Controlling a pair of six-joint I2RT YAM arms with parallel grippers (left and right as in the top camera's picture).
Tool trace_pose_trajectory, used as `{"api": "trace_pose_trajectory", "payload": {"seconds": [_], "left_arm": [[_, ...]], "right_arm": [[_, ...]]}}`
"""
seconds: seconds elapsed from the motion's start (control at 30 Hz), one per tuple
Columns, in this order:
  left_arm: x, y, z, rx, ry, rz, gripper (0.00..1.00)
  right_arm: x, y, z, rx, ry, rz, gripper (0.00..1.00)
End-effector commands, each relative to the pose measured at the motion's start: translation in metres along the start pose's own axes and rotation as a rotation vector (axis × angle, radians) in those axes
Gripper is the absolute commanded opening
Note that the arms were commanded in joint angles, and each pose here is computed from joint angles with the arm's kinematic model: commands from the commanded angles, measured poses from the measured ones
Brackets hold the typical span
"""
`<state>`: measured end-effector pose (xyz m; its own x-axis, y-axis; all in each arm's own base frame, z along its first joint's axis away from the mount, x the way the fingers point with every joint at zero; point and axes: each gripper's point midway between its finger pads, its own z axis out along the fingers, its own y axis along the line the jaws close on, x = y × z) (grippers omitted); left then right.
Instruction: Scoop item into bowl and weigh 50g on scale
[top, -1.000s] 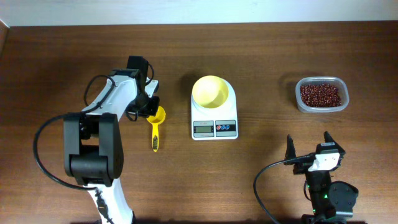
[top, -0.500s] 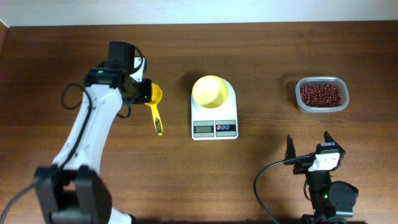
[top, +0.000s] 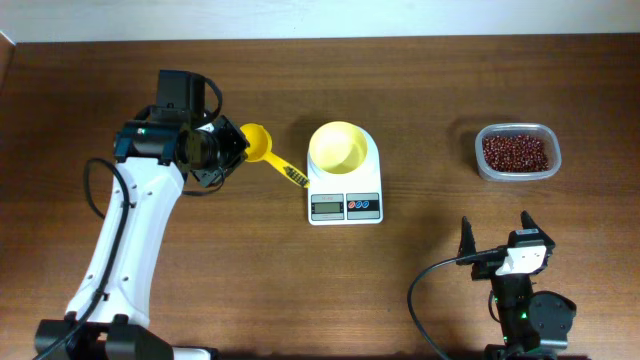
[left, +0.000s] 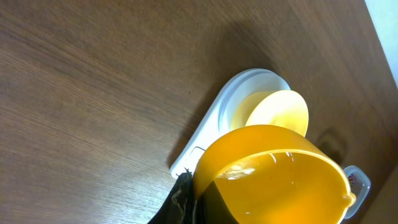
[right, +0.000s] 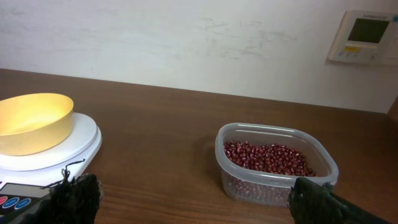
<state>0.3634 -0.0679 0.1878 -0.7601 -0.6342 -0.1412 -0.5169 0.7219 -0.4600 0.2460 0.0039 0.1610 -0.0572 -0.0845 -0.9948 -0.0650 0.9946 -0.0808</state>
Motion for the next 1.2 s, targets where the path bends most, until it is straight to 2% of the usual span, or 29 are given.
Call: {"api": "trace_pose_trajectory", "payload": {"seconds": [0.0, 0.2, 0.33, 0.47, 0.57, 0.63, 0.77, 0.83, 0.97, 1.03, 1.1, 1.17], "left_arm": [[-0.003, -0.008, -0.01, 0.033, -0.015, -0.04, 0.0], [0.0, -0.011, -0.009, 0.033, -0.011, -0.133, 0.0], [-0.001, -0.01, -0.007, -0.006, -0.055, -0.188, 0.0], [0.012, -0.023, -0.004, 0.013, -0.041, -0.193, 0.0], [0.013, -0.025, -0.003, 0.011, -0.046, -0.223, 0.0], [0.013, -0.025, -0.003, 0.008, -0.05, -0.241, 0.0], [0.013, -0.025, -0.003, 0.009, -0.049, -0.29, 0.0], [0.014, -0.026, -0.003, 0.011, -0.047, -0.328, 0.0], [0.019, -0.029, -0.002, 0.012, -0.041, -0.318, 0.0], [0.021, -0.03, -0.001, 0.013, -0.037, -0.313, 0.0], [0.021, -0.031, -0.001, 0.013, -0.037, -0.311, 0.0], [0.022, -0.031, -0.001, 0.013, -0.035, -0.333, 0.0]], "right_arm": [[0.002, 0.001, 0.0, 0.001, 0.002, -0.007, 0.99], [-0.009, 0.001, 0.0, -0.004, -0.04, -0.012, 0.99], [-0.037, 0.0, -0.007, -0.012, -0.074, 0.176, 0.99], [-0.054, 0.006, -0.017, -0.044, 0.048, 0.238, 0.99], [-0.076, 0.009, -0.012, -0.072, 0.203, 0.265, 0.99], [-0.09, 0.022, -0.001, -0.168, 0.275, 0.29, 0.99], [-0.106, 0.07, 0.029, -0.506, 0.44, 0.401, 0.99], [-0.103, 0.1, 0.044, -0.75, 0.543, 0.518, 0.99], [-0.1, 0.126, 0.055, -1.067, 0.605, 0.714, 0.99], [-0.1, 0.13, 0.061, -1.153, 0.632, 0.802, 0.99], [-0.091, 0.129, 0.071, -1.129, 0.714, 0.916, 0.98], [-0.085, 0.13, 0.074, -1.116, 0.751, 0.958, 0.99]]}}
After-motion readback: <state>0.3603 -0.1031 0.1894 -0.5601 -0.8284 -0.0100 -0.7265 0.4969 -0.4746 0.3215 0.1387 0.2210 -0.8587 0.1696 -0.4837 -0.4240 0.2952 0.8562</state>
